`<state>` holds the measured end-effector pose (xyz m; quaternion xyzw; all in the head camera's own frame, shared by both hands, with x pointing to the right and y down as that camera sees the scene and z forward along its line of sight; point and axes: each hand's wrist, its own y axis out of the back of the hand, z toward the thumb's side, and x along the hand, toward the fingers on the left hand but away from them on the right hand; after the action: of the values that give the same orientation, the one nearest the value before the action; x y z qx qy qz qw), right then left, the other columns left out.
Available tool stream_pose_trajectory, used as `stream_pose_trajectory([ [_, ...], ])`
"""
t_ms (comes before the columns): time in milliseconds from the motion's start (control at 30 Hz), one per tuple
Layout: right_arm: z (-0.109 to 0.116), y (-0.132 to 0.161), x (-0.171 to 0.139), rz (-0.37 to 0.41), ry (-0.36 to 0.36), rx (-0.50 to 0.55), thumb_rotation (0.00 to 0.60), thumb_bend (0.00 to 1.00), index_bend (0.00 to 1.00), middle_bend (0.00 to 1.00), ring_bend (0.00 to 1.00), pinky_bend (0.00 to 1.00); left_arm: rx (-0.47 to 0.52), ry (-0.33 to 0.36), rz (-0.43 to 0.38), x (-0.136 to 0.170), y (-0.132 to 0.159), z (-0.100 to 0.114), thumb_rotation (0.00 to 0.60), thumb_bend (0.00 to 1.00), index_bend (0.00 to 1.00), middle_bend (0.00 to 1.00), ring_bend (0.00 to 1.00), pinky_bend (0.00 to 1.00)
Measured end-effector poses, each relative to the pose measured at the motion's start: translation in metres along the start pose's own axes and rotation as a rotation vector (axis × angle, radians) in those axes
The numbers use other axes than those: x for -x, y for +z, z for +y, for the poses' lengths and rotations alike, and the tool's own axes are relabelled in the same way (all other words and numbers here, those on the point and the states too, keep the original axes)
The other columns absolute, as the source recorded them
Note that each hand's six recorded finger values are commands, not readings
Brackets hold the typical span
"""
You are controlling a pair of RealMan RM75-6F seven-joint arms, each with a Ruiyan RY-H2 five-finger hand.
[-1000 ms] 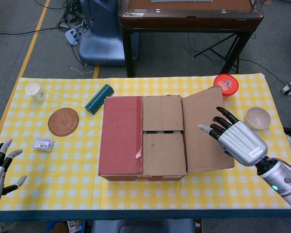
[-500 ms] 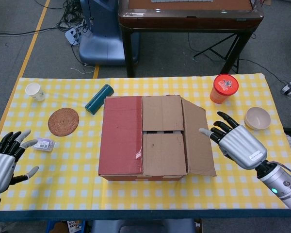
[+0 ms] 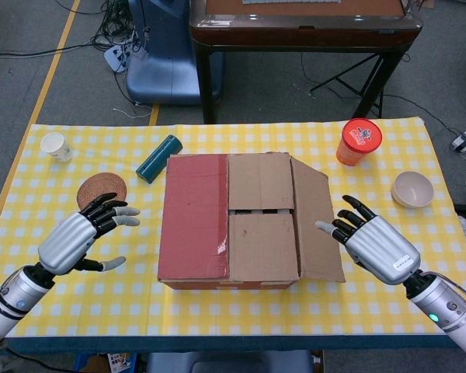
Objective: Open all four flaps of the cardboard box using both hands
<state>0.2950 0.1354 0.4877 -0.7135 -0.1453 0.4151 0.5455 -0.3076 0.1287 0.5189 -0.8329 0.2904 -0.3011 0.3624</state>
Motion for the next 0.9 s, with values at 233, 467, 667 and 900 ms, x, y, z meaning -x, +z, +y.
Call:
stream_pose_trajectory([
  [233, -0.007, -0.001, -0.010, -0.034, 0.001, -0.011, 0.600, 0.70, 0.22, 0.36, 0.26, 0.10, 0.029, -0.059, -0.107, -0.039, 0.028, -0.012, 0.600, 0.23, 0.35, 0.24, 0.16, 0.07],
  [467, -0.006, -0.007, -0.008, -0.050, 0.002, -0.016, 0.600, 0.70, 0.22, 0.36, 0.26, 0.10, 0.017, -0.117, -0.211, -0.079, 0.064, -0.030, 0.600, 0.23, 0.36, 0.24, 0.15, 0.07],
  [667, -0.006, -0.008, -0.007, -0.054, 0.009, -0.015, 0.600, 0.70, 0.22, 0.36, 0.26, 0.10, -0.015, -0.161, -0.255, -0.103, 0.083, -0.046, 0.600, 0.23, 0.37, 0.24, 0.14, 0.07],
  [900, -0.009, -0.010, -0.004, -0.060, 0.019, -0.009, 0.600, 0.71, 0.22, 0.36, 0.26, 0.10, -0.080, -0.222, -0.250, -0.127, 0.091, -0.062, 0.600, 0.23, 0.38, 0.25, 0.12, 0.05],
])
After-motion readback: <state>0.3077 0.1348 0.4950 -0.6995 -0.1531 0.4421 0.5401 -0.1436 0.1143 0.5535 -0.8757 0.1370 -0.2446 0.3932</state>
